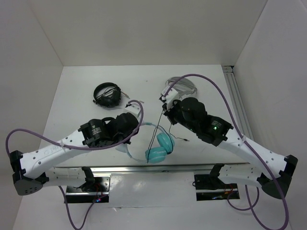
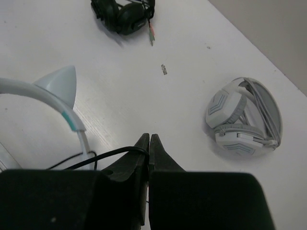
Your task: Wrap the headphones
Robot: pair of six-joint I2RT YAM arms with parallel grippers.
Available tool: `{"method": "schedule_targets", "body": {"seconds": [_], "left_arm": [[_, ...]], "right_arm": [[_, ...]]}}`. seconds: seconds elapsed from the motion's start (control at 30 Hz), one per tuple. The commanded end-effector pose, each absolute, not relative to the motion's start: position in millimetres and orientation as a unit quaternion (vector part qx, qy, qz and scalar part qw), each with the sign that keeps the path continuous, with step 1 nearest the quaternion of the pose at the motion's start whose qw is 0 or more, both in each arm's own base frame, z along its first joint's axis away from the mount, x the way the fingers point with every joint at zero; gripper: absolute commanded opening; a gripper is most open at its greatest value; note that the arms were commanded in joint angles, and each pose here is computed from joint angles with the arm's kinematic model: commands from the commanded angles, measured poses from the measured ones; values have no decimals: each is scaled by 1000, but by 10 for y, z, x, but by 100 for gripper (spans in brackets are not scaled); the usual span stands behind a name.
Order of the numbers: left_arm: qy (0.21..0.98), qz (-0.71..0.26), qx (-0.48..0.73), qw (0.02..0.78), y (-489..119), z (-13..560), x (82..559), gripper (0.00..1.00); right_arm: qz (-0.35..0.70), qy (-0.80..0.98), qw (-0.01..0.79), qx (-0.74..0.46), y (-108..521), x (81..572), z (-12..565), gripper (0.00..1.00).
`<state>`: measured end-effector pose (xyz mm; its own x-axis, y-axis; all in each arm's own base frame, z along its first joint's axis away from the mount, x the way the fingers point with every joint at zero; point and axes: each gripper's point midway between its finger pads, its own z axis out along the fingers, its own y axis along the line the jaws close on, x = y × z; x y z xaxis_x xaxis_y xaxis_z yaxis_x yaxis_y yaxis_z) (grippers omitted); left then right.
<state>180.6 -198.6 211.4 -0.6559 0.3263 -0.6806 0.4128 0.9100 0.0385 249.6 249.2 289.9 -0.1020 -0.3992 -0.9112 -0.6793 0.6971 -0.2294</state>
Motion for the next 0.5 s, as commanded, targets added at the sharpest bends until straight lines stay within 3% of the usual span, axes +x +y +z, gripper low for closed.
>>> {"method": "schedule_targets", "body": {"seconds": [0.0,0.2,0.47], "left_arm": [[916,3,118,383,-1655,2302,1899,0],[897,18,-98,431,-1075,2631,2132,0],[856,-10,-222,466,-707,2912,2303,0]], "right_arm": [[143,684,657,-283,2320,2506,3621,0],[181,671,668,-267,2291,2285,3801,0],[253,668,617,-330,2605,1994,3531,0]]}}
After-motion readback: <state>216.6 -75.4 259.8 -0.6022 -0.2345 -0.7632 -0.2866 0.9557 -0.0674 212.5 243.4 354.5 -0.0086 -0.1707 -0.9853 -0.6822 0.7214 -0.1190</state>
